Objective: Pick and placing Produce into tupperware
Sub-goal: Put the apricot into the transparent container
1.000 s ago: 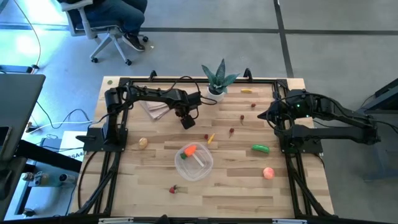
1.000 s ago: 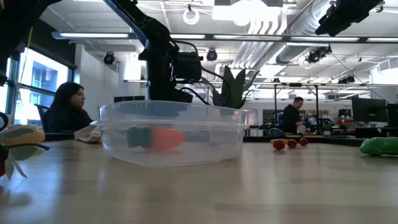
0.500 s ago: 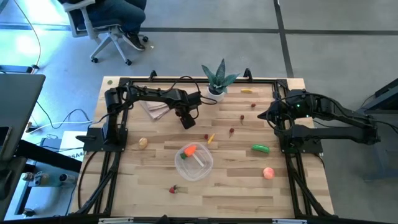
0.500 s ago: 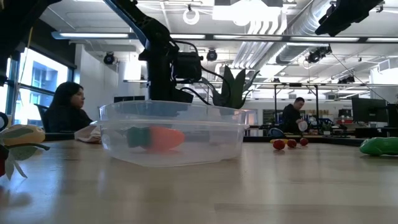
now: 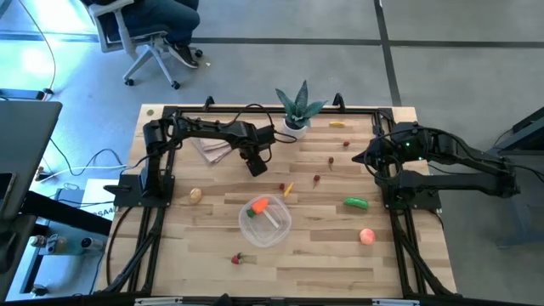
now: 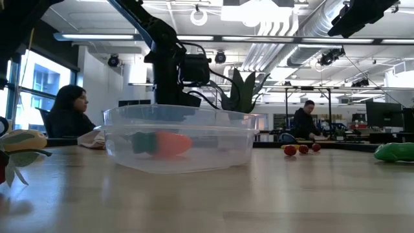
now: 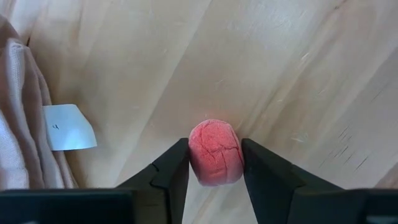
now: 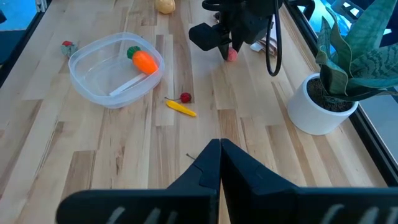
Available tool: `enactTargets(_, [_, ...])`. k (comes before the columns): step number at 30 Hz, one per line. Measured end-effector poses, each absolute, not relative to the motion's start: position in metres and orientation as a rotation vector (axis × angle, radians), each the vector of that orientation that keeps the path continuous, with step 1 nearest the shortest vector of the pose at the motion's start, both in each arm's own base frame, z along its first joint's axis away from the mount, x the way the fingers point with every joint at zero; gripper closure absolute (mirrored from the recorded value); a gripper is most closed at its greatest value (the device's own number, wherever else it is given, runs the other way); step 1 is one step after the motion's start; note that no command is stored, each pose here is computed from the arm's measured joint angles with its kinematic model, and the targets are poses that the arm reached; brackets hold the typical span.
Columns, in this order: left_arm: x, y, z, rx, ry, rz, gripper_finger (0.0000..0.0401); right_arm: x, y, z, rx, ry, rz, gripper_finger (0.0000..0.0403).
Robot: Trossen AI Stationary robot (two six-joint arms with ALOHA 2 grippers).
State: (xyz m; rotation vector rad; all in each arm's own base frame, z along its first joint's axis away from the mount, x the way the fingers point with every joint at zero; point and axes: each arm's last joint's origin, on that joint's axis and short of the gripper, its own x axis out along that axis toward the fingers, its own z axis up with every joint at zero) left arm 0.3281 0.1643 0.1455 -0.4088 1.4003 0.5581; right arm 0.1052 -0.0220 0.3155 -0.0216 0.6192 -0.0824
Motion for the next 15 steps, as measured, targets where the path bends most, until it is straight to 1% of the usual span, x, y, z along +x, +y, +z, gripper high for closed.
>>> enactTargets(4, [0.3282, 0.1643, 0.1457, -0.409, 1.399, 0.558, 0.028, 0.1051, -0.0219, 0.3154, -0.021, 0.619, -0.082, 0.0402])
enactTargets(15, [0.328, 0.1642, 0.1457, -0.408, 1.402, 0.557, 0.0281, 0.1052, -0.022, 0.3155, -0.021, 0.619, -0.082, 0.0402])
